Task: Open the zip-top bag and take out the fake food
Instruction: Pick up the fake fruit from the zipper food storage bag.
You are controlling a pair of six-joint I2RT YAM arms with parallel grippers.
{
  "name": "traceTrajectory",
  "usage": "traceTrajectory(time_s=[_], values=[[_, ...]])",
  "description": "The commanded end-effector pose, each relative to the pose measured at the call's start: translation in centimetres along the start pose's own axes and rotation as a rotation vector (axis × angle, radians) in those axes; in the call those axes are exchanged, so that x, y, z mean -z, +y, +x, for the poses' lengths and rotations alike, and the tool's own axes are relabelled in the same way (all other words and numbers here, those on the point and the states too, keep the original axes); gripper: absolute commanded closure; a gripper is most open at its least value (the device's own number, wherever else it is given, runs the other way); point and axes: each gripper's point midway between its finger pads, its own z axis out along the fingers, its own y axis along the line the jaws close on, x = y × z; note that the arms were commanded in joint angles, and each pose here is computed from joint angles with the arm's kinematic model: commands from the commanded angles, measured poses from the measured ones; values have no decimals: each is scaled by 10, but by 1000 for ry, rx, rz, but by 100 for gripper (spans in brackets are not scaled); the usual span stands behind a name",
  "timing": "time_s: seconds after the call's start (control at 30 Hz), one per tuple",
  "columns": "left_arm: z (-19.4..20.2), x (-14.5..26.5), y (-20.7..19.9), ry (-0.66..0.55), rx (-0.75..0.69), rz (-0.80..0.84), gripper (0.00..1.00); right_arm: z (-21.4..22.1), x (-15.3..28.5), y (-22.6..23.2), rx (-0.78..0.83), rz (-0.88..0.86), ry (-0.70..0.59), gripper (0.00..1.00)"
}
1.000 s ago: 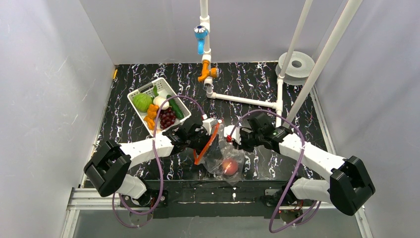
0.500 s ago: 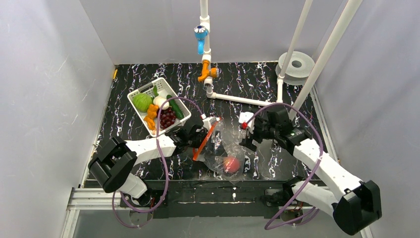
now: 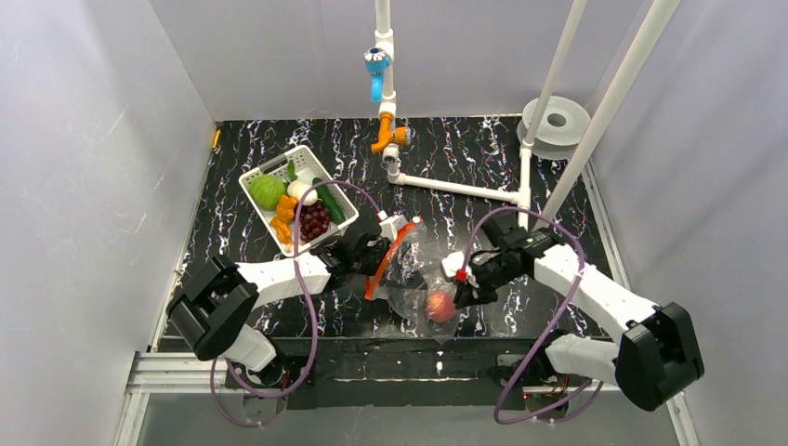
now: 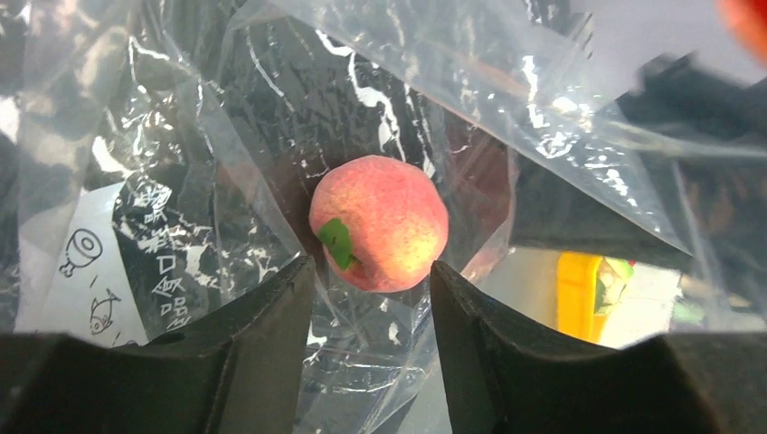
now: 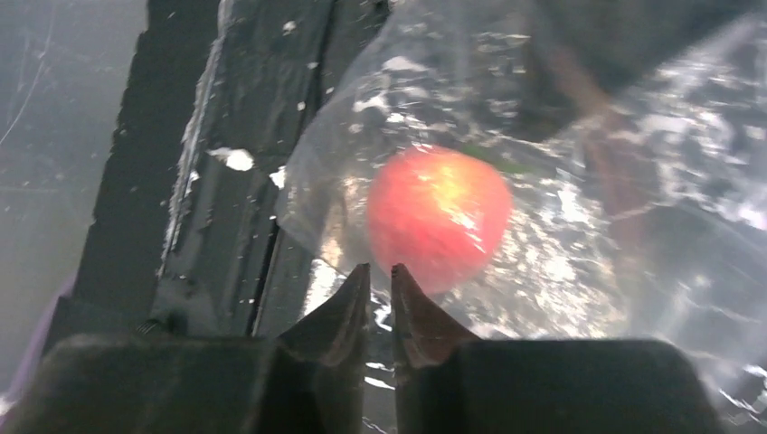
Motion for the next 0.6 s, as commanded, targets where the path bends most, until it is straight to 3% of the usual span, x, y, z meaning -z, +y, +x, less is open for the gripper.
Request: traceTrajectory(time_s=[0.0, 0.17, 0.57], values=[[-10, 9, -23, -38, -49, 92, 53, 13, -19, 21, 50, -111, 80, 83], [-2, 3, -25, 15, -34, 127, 53, 33, -34, 10, 22, -103, 208, 98], [25, -28, -15, 145, 10, 129, 44, 43, -43, -29, 54, 82, 257, 95]])
